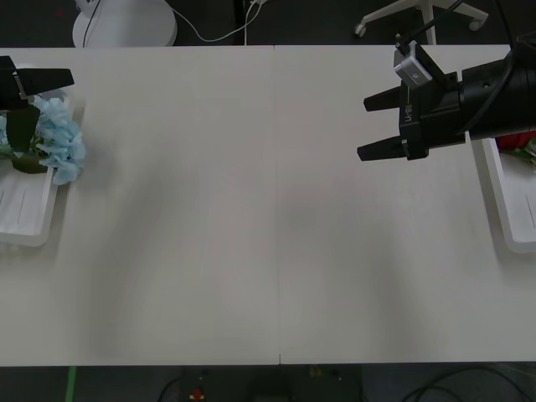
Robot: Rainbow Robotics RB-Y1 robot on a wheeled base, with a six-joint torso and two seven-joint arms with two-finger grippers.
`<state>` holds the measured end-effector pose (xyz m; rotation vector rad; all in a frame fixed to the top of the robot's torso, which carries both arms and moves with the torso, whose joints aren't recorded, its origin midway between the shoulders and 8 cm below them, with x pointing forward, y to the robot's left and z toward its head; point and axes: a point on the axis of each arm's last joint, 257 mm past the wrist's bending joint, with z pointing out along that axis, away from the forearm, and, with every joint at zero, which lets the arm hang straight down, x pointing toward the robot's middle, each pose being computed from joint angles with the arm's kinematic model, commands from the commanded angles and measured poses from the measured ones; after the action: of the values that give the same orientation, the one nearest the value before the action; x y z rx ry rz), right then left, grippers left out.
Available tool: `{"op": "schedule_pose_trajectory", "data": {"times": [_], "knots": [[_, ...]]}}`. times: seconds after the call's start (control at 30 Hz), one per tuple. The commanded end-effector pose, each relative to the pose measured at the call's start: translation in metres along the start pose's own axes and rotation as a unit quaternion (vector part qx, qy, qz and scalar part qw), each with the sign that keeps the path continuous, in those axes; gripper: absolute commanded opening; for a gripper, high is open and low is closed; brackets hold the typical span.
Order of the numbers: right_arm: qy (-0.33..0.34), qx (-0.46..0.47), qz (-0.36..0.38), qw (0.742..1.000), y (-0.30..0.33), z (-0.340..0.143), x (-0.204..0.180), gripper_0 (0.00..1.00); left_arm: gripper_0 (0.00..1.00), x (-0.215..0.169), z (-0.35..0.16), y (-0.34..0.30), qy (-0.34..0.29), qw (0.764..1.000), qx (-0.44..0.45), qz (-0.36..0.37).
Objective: Put the red flowers into the right box and the blue flowers into the left box
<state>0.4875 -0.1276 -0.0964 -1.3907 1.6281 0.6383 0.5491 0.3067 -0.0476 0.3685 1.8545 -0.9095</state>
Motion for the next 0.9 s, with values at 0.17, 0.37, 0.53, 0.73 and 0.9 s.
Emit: {"op": "schedule_pose_trajectory", "data": {"times": [0.17,0.37,0.53,0.73,0.9], "knots": [[-0.02,0.0,-0.043,0.999,-0.001,-0.002,-0.03,0.99,1.0,-0.014,0.002,0.001,0.026,0.997,-0.04,0.064],[-0.02,0.0,-0.043,0.999,-0.001,-0.002,-0.03,0.99,1.0,-0.008,0.024,-0.043,0.01,0.995,0.047,0.09],[-0.02,0.0,-0.043,0.999,-0.001,-0.002,-0.03,0.99,1.0,-0.024,0.038,-0.069,-0.049,0.988,0.091,0.115],[-0.02,0.0,-0.043,0.999,-0.001,-0.002,-0.03,0.99,1.0,-0.081,0.088,-0.074,-0.196,0.943,-0.03,0.267],[-0.02,0.0,-0.043,0.999,-0.001,-0.002,-0.03,0.99,1.0,-0.106,0.097,-0.032,-0.193,0.857,-0.256,0.404]]}}
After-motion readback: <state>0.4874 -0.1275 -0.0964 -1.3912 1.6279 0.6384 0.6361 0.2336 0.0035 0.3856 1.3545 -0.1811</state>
